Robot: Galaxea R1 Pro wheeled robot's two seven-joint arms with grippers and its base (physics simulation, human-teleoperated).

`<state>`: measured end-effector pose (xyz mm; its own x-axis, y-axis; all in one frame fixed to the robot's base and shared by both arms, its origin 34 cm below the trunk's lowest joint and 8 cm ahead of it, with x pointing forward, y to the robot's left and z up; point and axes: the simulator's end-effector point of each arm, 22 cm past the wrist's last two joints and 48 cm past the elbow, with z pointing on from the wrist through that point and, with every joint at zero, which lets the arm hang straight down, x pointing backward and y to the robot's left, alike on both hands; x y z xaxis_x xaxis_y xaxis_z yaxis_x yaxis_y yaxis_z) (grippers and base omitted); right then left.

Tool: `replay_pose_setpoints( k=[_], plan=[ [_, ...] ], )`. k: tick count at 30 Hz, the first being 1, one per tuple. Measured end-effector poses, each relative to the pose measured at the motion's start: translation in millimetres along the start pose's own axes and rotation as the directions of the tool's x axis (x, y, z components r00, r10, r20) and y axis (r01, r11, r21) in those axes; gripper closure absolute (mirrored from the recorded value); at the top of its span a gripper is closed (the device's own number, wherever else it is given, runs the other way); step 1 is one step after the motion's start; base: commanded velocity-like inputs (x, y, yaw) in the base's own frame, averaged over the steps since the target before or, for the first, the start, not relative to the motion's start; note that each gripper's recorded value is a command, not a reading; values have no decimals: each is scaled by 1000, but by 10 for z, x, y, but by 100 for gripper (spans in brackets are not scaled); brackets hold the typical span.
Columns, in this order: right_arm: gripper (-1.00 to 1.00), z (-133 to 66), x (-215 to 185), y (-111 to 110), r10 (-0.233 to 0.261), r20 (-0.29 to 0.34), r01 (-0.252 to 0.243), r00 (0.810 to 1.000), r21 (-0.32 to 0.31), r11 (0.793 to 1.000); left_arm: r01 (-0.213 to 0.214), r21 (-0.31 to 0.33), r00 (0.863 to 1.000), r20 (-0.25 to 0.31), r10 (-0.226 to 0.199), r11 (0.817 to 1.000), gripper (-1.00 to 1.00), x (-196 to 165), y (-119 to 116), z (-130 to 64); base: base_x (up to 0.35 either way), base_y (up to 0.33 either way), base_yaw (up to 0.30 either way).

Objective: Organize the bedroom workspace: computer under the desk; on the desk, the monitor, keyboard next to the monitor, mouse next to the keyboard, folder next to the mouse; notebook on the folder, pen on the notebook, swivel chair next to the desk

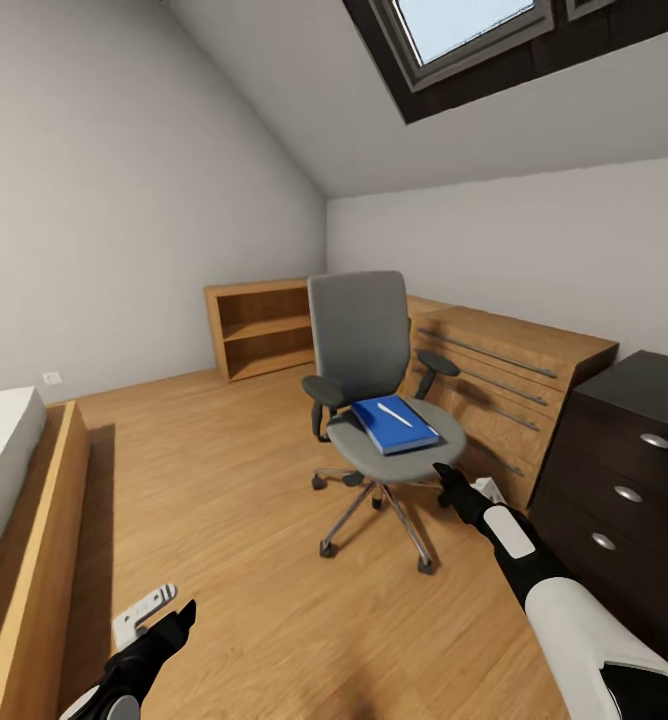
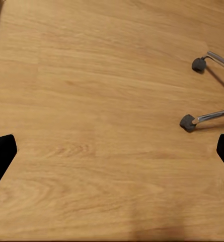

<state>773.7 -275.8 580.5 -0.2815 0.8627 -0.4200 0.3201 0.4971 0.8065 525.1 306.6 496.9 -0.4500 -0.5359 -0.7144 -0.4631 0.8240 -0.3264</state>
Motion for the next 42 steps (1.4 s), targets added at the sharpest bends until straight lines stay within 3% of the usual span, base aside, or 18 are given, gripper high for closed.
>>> replay_pose_setpoints(
  k=[28, 34, 38, 42],
  plan=[
    [-100, -132, -342, 513, -18, 38, 18, 999, 6, 1000, 0, -13, 1000, -18, 0, 1000, -100, -414, -212, -253, -7, 0, 0],
    [-100, -174, -494, 583, -97, 154, 93, 983, 32, 995, -9, -33, 999, -53, 7, 999, -100, -356, -172, -269, 0, 0, 0],
    [-100, -246, -585, 511, -212, 260, 196, 942, 86, 977, -13, -34, 998, -63, 11, 999, -100, -374, -199, -300, 0, 0, 0],
    [-100, -313, -453, 348, -325, 293, 292, 899, 150, 945, -37, -23, 997, -70, 35, 999, -100, -389, -294, -341, 0, 0, 0]
  ],
)
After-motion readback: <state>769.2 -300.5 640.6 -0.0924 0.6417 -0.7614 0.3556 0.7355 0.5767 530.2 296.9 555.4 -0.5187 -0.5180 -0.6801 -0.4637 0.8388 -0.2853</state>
